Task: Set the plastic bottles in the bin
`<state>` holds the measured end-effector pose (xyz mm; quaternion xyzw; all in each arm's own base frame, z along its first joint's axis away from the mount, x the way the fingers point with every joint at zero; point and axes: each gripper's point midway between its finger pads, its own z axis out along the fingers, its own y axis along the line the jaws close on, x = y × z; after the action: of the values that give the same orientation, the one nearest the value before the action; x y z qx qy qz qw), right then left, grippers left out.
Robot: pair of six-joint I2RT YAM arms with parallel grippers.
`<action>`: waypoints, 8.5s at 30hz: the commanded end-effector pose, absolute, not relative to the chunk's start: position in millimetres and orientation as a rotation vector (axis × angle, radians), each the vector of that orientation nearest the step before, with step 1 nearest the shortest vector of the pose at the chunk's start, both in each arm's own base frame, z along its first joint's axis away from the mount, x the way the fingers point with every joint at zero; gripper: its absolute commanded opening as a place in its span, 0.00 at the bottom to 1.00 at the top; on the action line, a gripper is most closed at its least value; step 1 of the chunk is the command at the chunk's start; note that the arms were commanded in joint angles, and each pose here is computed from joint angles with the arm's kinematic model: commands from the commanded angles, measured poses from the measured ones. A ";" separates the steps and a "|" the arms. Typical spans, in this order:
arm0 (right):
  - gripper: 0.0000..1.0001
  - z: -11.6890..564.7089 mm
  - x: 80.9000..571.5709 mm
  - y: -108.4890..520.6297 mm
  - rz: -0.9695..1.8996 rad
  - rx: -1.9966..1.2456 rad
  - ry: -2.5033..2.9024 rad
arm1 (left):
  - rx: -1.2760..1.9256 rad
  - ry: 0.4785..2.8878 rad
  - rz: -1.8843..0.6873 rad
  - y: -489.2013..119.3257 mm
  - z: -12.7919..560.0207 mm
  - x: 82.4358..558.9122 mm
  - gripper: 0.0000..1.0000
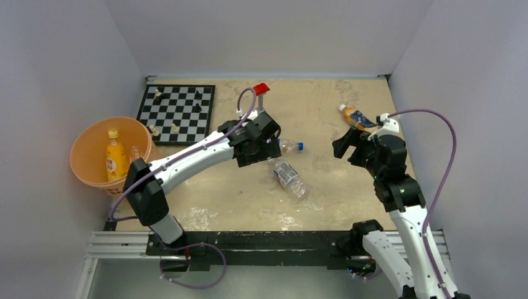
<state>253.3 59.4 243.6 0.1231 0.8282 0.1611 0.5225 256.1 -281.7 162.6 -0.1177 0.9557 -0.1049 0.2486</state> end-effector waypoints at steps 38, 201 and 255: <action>0.99 249.0 251.6 57.8 0.378 0.295 1.985 | -0.626 2.746 -0.092 -279.1 104.8 222.5 0.36; 0.99 244.0 248.5 65.3 0.427 0.277 1.988 | -0.835 1.464 1.081 165.5 413.5 222.2 0.87; 0.93 147.4 470.6 -62.2 -0.517 -0.426 2.462 | -0.240 2.449 -0.050 -171.7 204.5 262.9 1.00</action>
<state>468.8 -57.4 151.9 -0.0700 0.9252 -0.1880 0.3222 255.4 -167.5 207.0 -0.0969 0.9393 -0.0228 0.3283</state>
